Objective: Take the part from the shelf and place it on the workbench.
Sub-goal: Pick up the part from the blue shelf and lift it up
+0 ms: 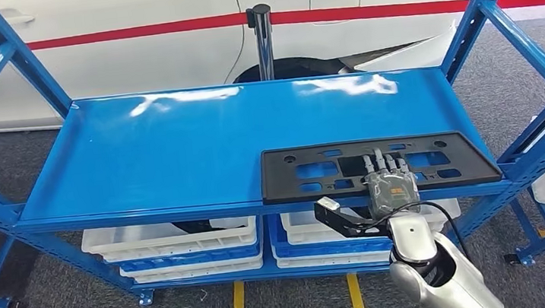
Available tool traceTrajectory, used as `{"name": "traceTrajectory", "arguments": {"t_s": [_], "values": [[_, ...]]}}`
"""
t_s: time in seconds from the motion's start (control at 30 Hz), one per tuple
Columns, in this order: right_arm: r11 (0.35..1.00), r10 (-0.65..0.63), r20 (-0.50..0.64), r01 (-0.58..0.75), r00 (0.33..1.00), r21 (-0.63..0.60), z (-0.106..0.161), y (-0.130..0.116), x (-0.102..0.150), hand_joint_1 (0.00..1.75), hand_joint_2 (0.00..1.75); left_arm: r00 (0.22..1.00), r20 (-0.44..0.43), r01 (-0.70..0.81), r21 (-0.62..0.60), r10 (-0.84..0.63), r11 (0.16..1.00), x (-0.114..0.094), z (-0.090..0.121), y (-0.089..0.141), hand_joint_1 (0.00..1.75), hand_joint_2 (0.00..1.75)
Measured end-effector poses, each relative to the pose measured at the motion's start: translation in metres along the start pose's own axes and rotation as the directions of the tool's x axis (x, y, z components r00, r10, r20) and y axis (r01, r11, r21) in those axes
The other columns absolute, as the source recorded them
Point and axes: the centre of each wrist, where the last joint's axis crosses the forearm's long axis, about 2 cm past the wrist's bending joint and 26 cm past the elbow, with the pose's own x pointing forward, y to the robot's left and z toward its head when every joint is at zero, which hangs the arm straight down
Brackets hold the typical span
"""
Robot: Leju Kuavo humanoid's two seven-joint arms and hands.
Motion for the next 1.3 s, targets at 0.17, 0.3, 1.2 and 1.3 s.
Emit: {"name": "traceTrajectory", "arguments": {"t_s": [0.17, 0.3, 1.2, 1.3], "values": [[1.000, -0.007, -0.030, 0.007, 1.000, 0.009, 0.001, 0.003, -0.006, 1.33, 1.75, 1.000, 0.001, -0.021, 0.000, 0.021, 1.000, 0.000, 0.000, 0.000, 0.00, 0.00], [1.000, -0.017, -0.047, 0.017, 0.999, -0.003, 0.002, 0.004, -0.010, 1.75, 1.75, 1.000, 0.003, -0.024, 0.000, 0.024, 1.000, 0.000, 0.000, 0.000, 0.00, 0.00], [0.996, -0.083, -0.061, 0.082, 0.995, -0.022, 0.017, -0.001, -0.024, 1.75, 1.75, 0.996, 0.002, -0.092, 0.009, 0.092, 0.996, 0.001, 0.000, 0.000, 0.00, 0.00], [0.996, -0.083, -0.062, 0.082, 0.995, -0.022, 0.017, -0.001, -0.025, 1.75, 1.75, 0.996, 0.003, -0.092, 0.009, 0.092, 0.996, 0.001, 0.000, 0.000, 0.00, 0.00]]}}
